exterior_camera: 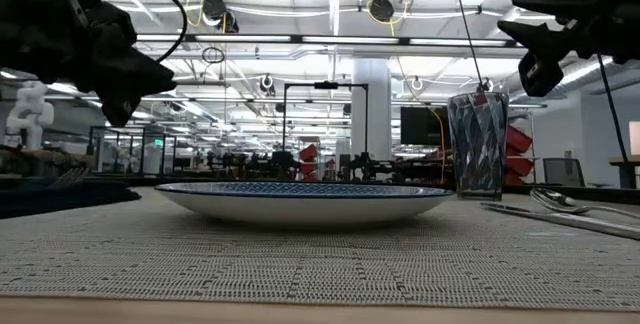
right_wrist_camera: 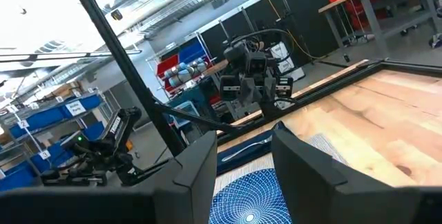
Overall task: Set table place
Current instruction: Return to Home Position
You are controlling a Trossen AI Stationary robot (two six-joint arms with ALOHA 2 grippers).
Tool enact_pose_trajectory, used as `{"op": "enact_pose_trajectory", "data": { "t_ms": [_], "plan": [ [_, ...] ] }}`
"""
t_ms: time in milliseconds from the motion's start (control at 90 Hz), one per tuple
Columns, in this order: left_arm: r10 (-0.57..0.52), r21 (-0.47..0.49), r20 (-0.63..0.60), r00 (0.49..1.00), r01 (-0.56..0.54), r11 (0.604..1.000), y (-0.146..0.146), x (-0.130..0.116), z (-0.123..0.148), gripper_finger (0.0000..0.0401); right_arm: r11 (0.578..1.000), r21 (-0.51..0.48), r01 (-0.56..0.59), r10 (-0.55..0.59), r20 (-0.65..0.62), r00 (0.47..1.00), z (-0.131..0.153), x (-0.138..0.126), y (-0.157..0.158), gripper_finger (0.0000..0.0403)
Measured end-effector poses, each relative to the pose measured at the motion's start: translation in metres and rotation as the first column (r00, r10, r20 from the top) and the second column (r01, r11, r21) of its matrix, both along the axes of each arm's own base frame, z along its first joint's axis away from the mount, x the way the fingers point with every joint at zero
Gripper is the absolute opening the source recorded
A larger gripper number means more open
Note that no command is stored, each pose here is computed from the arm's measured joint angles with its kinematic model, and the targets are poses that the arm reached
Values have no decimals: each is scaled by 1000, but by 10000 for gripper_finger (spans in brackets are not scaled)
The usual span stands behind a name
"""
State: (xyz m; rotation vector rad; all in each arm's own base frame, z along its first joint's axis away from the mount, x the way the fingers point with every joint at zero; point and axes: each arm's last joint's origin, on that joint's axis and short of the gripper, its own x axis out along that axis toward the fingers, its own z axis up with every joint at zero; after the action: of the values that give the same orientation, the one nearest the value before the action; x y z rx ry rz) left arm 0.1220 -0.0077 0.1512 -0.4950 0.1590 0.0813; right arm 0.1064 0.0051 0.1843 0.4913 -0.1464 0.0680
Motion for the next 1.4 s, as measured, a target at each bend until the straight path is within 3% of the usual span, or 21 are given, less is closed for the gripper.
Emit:
{"op": "enact_pose_trajectory", "data": {
  "t_ms": [1400],
  "plan": [
    [0, 0, 0, 1000, 0, 1000, 0, 0, 0, 60, 1000, -1, 0, 0, -18, 1000, -2, 0, 0, 128]
  ]
}}
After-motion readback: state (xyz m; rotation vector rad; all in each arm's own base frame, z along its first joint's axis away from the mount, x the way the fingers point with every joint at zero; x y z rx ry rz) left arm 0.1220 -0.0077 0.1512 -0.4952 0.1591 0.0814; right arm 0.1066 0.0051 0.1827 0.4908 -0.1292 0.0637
